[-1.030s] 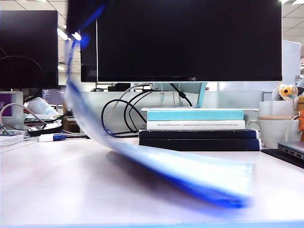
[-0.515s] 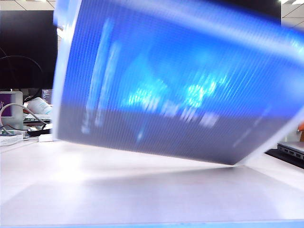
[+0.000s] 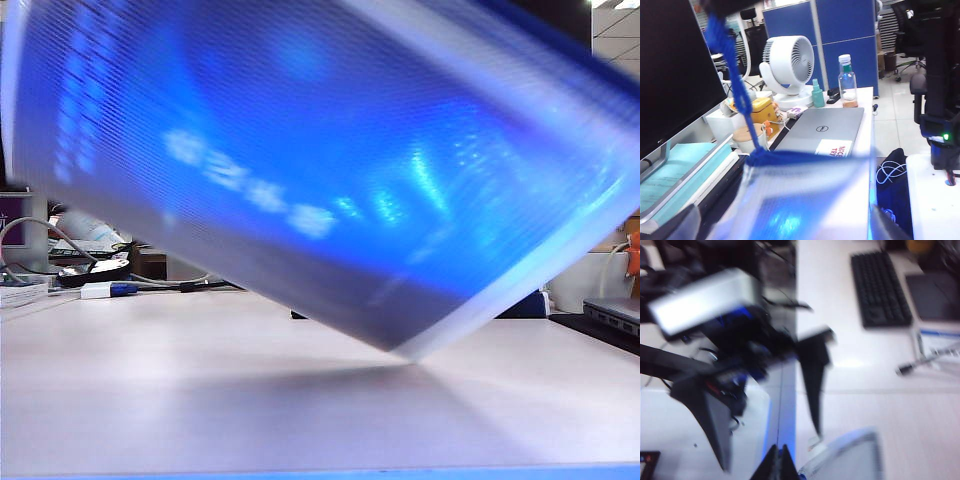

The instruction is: Pick up the transparent plastic file bag with a blue zipper and close its zipper.

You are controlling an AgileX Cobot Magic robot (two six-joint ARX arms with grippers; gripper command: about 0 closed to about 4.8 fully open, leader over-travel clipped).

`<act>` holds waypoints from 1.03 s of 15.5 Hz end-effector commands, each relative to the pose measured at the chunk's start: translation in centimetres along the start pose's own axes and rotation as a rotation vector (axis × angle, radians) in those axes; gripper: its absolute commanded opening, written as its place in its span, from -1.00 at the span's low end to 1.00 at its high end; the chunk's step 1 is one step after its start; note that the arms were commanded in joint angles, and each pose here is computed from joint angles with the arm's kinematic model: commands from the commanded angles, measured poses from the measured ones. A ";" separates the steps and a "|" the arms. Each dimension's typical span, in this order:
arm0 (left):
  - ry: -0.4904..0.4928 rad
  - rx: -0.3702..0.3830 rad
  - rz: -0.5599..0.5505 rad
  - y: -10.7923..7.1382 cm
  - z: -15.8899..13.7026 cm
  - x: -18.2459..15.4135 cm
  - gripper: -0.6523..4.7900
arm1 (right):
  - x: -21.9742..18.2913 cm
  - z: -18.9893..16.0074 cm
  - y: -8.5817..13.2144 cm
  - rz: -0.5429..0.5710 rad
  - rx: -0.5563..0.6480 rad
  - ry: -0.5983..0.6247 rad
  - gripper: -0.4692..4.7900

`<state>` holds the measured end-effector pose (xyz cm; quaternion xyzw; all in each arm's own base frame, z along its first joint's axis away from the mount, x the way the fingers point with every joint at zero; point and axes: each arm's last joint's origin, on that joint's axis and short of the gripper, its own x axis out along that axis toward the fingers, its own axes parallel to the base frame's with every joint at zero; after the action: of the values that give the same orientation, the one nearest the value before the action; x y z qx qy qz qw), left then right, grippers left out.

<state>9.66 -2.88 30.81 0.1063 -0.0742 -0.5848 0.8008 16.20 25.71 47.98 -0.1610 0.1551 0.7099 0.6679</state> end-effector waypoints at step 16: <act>0.035 -0.014 0.038 1.2 -0.7 1.4 -0.78 | 1.0 -2.8 1.1 -0.291 0.149 0.418 -0.84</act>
<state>11.35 -3.86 30.18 0.1011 -0.0501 -0.5798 0.8069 15.20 25.52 45.26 -0.2708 0.2974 0.5585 0.7255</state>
